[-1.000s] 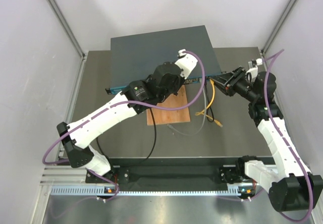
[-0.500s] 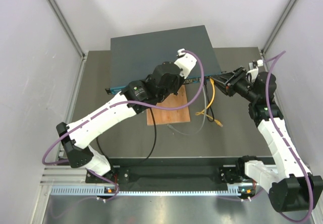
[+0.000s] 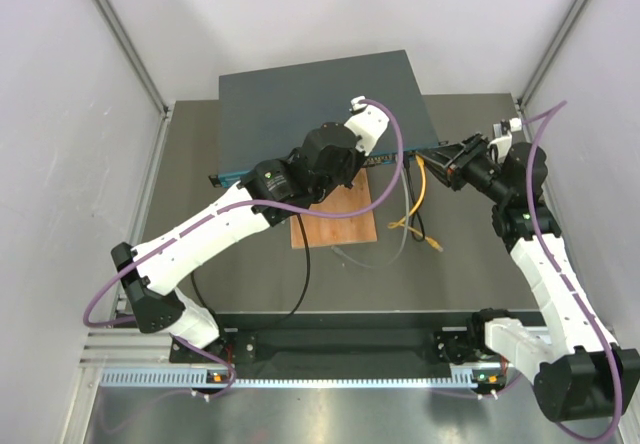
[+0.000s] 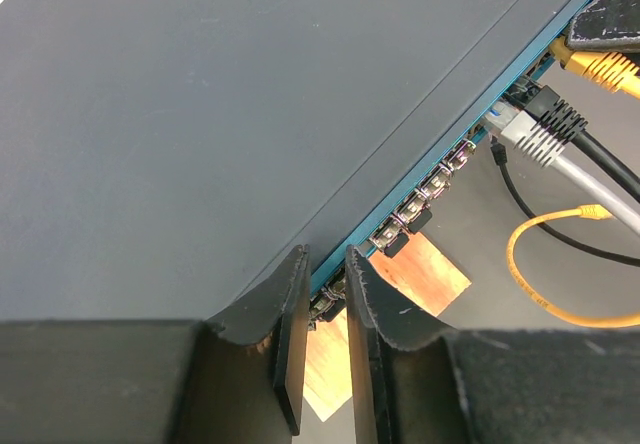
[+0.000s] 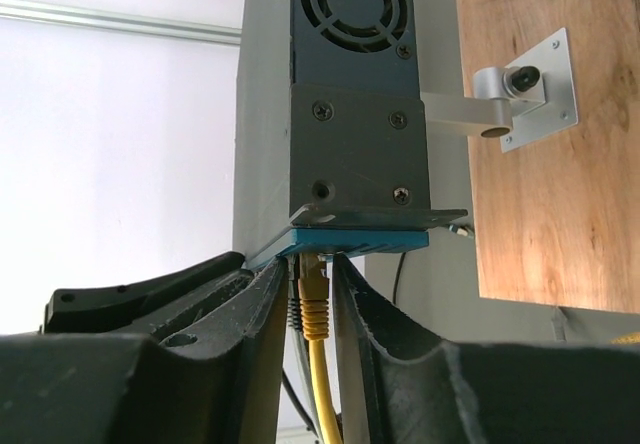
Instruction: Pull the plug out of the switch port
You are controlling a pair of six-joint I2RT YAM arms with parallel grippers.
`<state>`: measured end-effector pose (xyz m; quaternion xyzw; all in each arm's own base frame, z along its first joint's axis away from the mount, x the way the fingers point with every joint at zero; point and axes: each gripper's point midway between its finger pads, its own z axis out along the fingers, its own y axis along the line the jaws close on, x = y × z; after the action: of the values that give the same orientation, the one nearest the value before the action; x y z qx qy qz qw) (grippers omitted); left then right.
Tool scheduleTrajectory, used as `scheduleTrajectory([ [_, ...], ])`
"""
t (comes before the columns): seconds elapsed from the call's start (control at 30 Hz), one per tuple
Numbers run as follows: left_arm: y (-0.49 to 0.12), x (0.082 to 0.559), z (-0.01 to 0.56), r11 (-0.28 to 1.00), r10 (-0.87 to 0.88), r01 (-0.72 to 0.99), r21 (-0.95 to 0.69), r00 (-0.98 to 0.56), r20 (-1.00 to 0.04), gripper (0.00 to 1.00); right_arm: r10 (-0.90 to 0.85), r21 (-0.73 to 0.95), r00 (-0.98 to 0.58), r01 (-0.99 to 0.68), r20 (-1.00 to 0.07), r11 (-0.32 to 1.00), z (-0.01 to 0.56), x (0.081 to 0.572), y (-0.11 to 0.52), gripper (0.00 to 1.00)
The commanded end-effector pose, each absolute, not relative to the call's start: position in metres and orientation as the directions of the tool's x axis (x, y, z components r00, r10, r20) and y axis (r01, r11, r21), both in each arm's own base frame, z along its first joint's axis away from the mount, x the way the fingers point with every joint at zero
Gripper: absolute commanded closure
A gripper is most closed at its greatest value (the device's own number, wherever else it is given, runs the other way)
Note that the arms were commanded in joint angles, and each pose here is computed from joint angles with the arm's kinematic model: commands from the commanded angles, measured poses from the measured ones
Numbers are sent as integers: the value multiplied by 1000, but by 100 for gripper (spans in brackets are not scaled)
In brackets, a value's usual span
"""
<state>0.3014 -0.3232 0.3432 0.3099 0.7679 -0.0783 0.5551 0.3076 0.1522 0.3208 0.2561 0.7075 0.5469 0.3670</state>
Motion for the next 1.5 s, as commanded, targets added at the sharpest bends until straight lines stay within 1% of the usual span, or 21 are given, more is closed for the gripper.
scheduleTrajectory([
  [0.0,-318,306,343,809,371,548,213,-195,-908,76,782,941,-539,-65,-312,331,326,317,145,75],
  [0.1,-318,305,343,809,371,548,213,-195,-908,76,778,941,-543,-79,-318,329,327,315,145,71],
  [0.13,-318,306,343,809,371,548,213,-195,-908,76,776,941,-545,-76,-317,331,325,314,146,67],
  [0.17,-318,306,341,809,373,548,213,-198,-907,76,776,941,-545,-77,-318,331,325,314,146,67],
  [0.27,-318,305,341,808,373,549,212,-198,-907,76,778,939,-539,-81,-324,335,325,314,145,69],
  [0.3,-318,305,341,808,372,550,211,-199,-906,76,778,939,-538,-83,-324,334,327,314,145,70],
  [0.33,-319,305,341,807,372,551,212,-198,-907,76,778,939,-539,-83,-324,333,327,314,145,74],
  [0.4,-318,305,342,808,371,550,211,-197,-907,76,777,941,-544,-82,-317,327,325,314,146,76],
  [0.43,-318,305,342,807,372,551,212,-198,-907,76,776,942,-546,-78,-314,326,324,314,146,78],
  [0.53,-317,305,340,807,377,549,216,-199,-904,76,774,942,-548,-82,-316,327,324,313,147,80],
  [0.63,-317,304,342,807,374,551,212,-198,-906,77,772,942,-552,-83,-316,326,322,312,147,92],
  [0.7,-317,304,341,807,376,550,215,-198,-905,77,769,941,-554,-85,-319,329,320,311,147,91],
  [0.73,-317,304,341,806,376,551,214,-198,-905,77,769,941,-554,-85,-319,329,320,311,147,86],
  [0.9,-317,304,341,806,374,553,211,-198,-906,77,774,946,-555,-80,-304,314,322,316,148,84],
  [1.0,-317,304,341,807,371,553,208,-200,-907,77,782,949,-547,-78,-298,306,327,319,148,87],
  [1.03,-317,304,339,806,376,553,211,-201,-905,78,780,948,-550,-73,-297,309,326,319,148,90],
  [1.07,-317,304,338,806,377,554,211,-204,-904,78,780,947,-550,-68,-298,314,325,321,148,97],
  [1.1,-318,304,337,805,378,554,212,-205,-903,78,772,945,-559,-71,-302,318,327,321,149,100],
  [1.13,-318,304,337,806,379,553,213,-205,-902,78,759,939,-570,-73,-315,335,324,320,150,100],
  [1.3,-317,307,334,805,395,547,228,-208,-895,78,716,935,-626,-63,-309,349,309,309,156,100],
  [1.47,-318,309,326,806,402,547,226,-226,-887,78,665,918,-656,-114,-356,380,308,296,160,100],
])
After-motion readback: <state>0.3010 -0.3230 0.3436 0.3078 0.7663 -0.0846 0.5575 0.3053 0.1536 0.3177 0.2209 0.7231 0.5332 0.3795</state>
